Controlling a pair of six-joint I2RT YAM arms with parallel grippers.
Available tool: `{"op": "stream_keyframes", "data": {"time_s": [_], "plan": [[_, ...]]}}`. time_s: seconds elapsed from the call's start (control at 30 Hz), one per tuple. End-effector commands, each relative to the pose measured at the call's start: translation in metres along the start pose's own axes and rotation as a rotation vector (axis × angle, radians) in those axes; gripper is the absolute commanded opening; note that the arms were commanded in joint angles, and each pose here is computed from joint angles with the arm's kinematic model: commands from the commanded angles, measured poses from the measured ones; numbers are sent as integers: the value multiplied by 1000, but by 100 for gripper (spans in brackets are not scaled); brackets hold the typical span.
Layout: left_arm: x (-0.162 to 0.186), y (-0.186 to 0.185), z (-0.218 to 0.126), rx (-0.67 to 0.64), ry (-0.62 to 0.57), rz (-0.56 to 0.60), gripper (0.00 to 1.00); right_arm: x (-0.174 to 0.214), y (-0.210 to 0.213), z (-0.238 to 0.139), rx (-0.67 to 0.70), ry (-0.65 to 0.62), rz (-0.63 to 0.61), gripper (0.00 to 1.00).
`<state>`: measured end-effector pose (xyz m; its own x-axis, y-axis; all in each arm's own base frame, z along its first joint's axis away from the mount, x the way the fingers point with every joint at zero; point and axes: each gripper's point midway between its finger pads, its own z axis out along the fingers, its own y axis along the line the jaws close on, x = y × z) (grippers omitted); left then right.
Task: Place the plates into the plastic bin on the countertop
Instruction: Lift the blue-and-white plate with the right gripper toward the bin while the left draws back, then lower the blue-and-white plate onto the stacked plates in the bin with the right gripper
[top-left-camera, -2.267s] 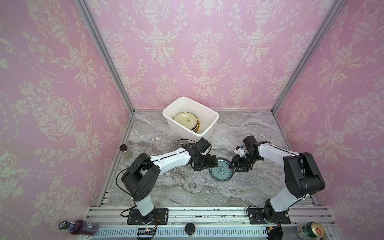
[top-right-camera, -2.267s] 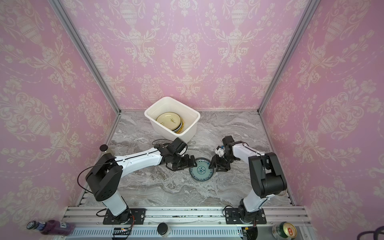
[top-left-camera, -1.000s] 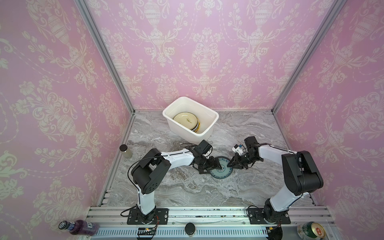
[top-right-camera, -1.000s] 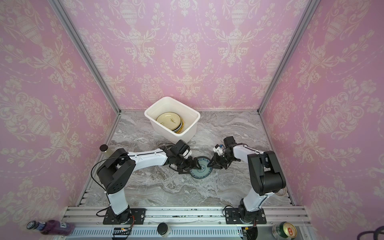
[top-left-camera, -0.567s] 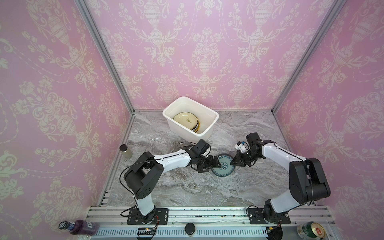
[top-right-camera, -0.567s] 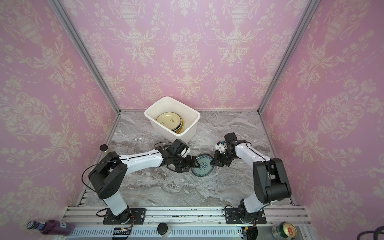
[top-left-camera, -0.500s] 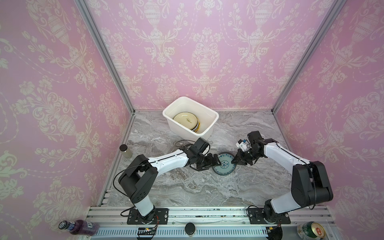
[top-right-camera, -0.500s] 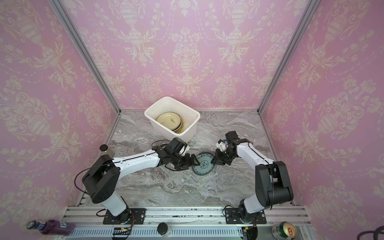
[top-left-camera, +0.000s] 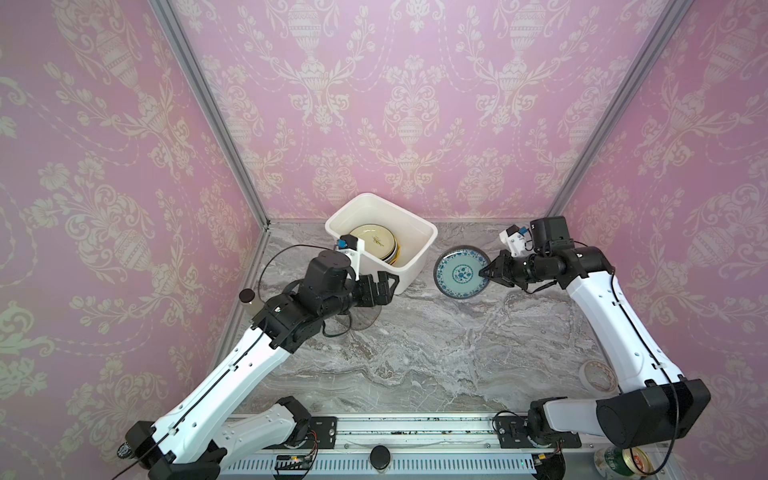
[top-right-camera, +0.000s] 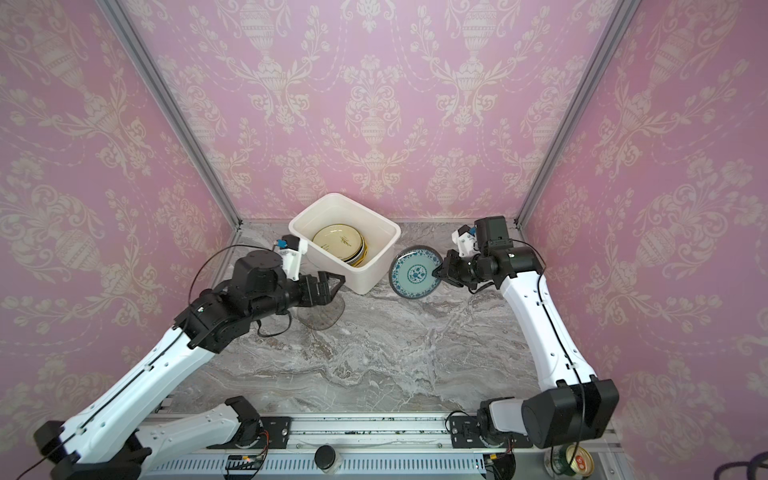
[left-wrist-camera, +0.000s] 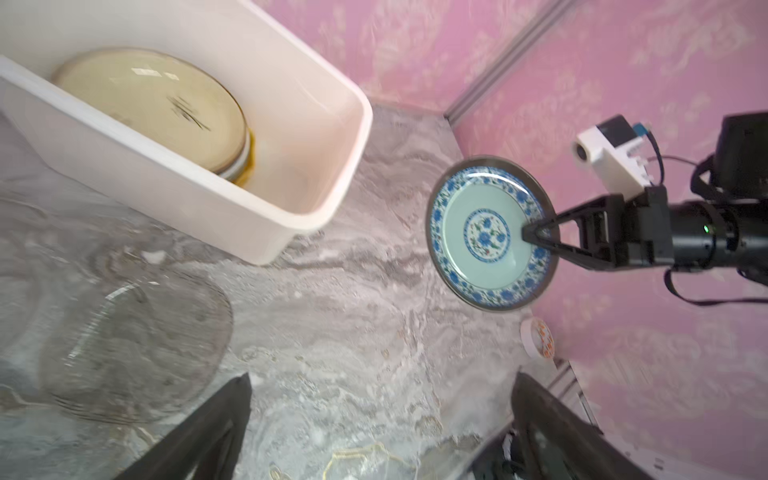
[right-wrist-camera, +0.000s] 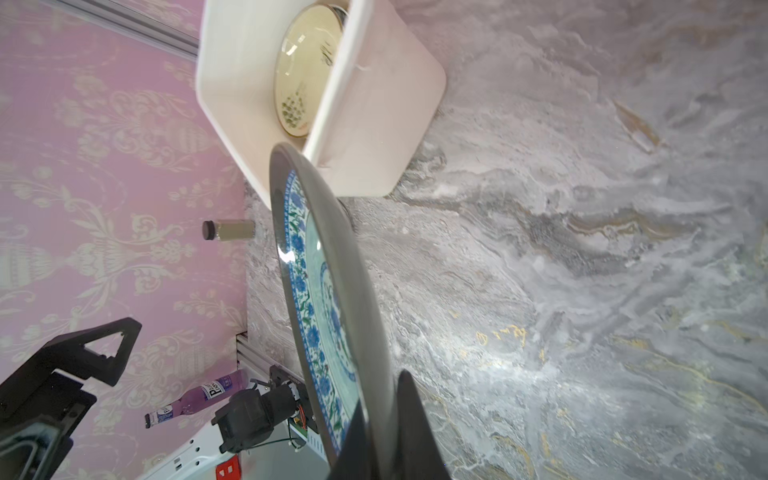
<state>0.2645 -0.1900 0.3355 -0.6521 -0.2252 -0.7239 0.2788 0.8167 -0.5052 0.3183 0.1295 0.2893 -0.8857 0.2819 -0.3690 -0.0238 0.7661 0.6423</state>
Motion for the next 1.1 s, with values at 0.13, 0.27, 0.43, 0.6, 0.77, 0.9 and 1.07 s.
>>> {"op": "stream_keyframes", "data": {"time_s": [0.13, 0.27, 0.43, 0.6, 0.77, 0.9, 1.07], "plan": [[-34, 63, -21, -259, -41, 102, 99, -48, 72, -6, -122, -126, 121, 8], [-54, 76, -20, -292, -81, 3, 99, -75, 95, 8, -156, -211, 211, 8], [-61, 71, -9, -251, -102, -38, 99, -99, 105, 58, -147, -235, 318, 7], [-53, 76, -4, -262, -70, -20, 99, -111, 110, 122, -101, -178, 406, 5], [-46, 82, -1, -290, -27, 15, 99, -126, 121, 175, -65, -166, 390, 7], [-42, 86, 5, -298, 3, 25, 99, -134, 117, 220, -62, -152, 416, 7], [-40, 89, 14, -304, 25, 19, 99, -135, 115, 269, -118, -129, 465, 7]]}}
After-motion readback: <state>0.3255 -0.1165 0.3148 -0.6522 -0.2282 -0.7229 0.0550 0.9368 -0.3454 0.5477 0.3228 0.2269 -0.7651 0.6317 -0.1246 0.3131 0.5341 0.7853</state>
